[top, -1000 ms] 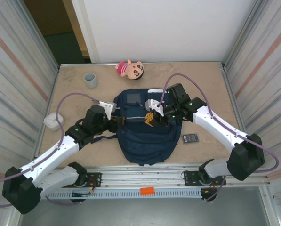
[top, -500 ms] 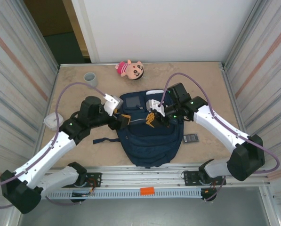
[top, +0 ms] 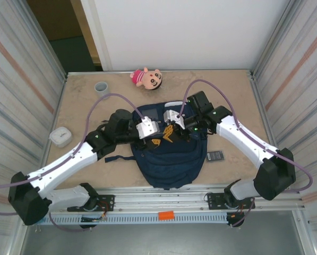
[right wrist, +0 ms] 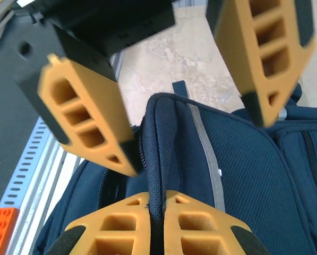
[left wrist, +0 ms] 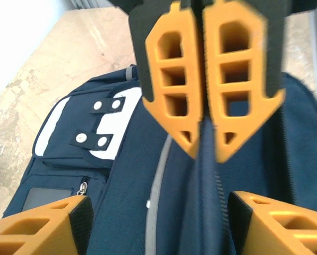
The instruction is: Pack the student bag
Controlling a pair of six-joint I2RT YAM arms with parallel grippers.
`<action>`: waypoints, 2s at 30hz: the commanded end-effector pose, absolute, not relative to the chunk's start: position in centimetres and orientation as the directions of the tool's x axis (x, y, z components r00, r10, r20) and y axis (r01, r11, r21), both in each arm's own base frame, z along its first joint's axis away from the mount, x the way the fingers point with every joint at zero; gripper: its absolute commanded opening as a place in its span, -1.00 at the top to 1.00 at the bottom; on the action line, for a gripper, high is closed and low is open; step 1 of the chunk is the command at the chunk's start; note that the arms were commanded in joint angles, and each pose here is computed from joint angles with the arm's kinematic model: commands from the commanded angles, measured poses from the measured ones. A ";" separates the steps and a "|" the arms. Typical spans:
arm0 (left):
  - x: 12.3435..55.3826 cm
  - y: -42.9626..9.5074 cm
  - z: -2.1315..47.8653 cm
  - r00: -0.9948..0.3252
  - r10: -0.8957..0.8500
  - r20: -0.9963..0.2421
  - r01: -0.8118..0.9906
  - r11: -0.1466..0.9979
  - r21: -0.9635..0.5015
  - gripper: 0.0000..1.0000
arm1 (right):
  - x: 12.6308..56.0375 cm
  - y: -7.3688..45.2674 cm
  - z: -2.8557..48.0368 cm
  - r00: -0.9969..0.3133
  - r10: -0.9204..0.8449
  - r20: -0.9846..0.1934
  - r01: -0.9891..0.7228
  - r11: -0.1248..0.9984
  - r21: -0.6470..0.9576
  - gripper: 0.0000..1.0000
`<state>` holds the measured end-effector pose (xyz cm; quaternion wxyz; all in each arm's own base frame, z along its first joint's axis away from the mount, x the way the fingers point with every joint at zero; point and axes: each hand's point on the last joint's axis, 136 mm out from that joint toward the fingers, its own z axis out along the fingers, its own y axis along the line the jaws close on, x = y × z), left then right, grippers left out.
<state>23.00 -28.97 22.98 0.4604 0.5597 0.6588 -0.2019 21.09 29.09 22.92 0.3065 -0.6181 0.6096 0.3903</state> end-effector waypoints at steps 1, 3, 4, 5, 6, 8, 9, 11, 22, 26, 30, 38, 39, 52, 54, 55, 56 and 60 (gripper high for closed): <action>24.1 -30.0 23.4 0.132 0.542 -0.830 0.903 0.280 0.326 -0.14 | 20.4 29.9 26.4 -0.014 -0.417 -0.909 -0.987 -0.142 0.081 1.00; 24.1 -30.4 23.3 0.136 0.539 -0.831 0.906 0.272 0.325 0.22 | 20.6 29.9 26.4 -0.014 -0.419 -0.908 -0.988 -0.136 0.079 0.99; 23.9 -30.5 23.3 0.137 0.539 -0.831 0.906 0.270 0.325 0.32 | 20.6 29.9 26.5 -0.014 -0.420 -0.907 -0.988 -0.134 0.078 0.99; 23.8 -30.4 23.4 0.136 0.541 -0.830 0.907 0.269 0.324 0.45 | 20.7 29.8 26.6 -0.009 -0.417 -0.909 -0.989 -0.130 0.070 0.98; 23.6 -30.3 23.3 0.128 0.544 -0.829 0.909 0.271 0.318 0.59 | 20.9 29.7 26.7 -0.011 -0.416 -0.909 -0.990 -0.126 0.070 0.96; 23.5 -29.8 23.4 0.108 0.549 -0.829 0.904 0.293 0.312 0.81 | 21.2 29.5 26.9 -0.020 -0.409 -0.912 -0.991 -0.109 0.071 0.88; 23.4 -29.4 23.4 0.093 0.554 -0.827 0.901 0.307 0.307 0.86 | 21.4 29.5 27.0 -0.025 -0.406 -0.914 -0.993 -0.099 0.071 0.84; 23.2 -28.6 23.3 0.063 0.561 -0.825 0.891 0.341 0.300 0.89 | 21.7 29.3 27.1 -0.031 -0.402 -0.915 -0.994 -0.086 0.071 0.76; 22.7 -25.2 22.8 -0.127 0.509 -0.851 0.829 0.526 0.190 1.00 | 24.1 27.8 28.0 -0.174 -0.377 -0.910 -0.985 0.086 0.152 0.17; 23.3 -23.8 22.4 -0.193 0.482 -0.855 0.771 0.613 0.172 1.00 | 25.6 26.1 28.8 -0.365 -0.322 -0.873 -0.922 0.252 0.293 -0.01; 23.7 -23.0 22.6 -0.234 0.444 -0.865 0.728 0.669 0.146 1.00 | 27.1 23.6 28.0 -0.578 -0.222 -0.786 -0.778 0.440 0.448 -0.05; 23.8 -22.2 22.5 -0.300 0.411 -0.861 0.688 0.719 0.103 1.00 | 28.3 15.0 22.1 -0.835 0.139 -0.532 -0.242 0.777 0.582 -0.08; 23.8 -22.2 22.6 -0.303 0.404 -0.863 0.685 0.722 0.097 1.00 | 28.0 13.8 21.3 -0.845 0.170 -0.506 -0.178 0.804 0.567 -0.09; 23.9 -22.5 21.9 -0.317 0.376 -0.871 0.678 0.732 0.070 1.00 | 20.8 3.5 11.3 -0.870 0.449 -0.202 0.413 0.889 0.199 -0.30; 23.9 -22.4 21.8 -0.315 0.378 -0.870 0.678 0.732 0.073 1.00 | 20.9 3.2 11.1 -0.855 0.485 -0.184 0.454 0.871 0.186 -0.35; 23.9 -22.4 21.8 -0.317 0.381 -0.869 0.677 0.732 0.075 1.00 | 20.8 3.2 10.9 -0.849 0.502 -0.163 0.473 0.861 0.187 -0.38; 23.9 -22.4 21.8 -0.315 0.380 -0.870 0.678 0.732 0.075 1.00 | 20.8 3.2 10.6 -0.842 0.520 -0.145 0.493 0.850 0.186 -0.39; 24.0 -22.4 21.8 -0.315 0.371 -0.874 0.672 0.737 0.070 1.00 | 20.1 3.2 8.3 -0.805 0.591 -0.053 0.580 0.802 0.141 -0.50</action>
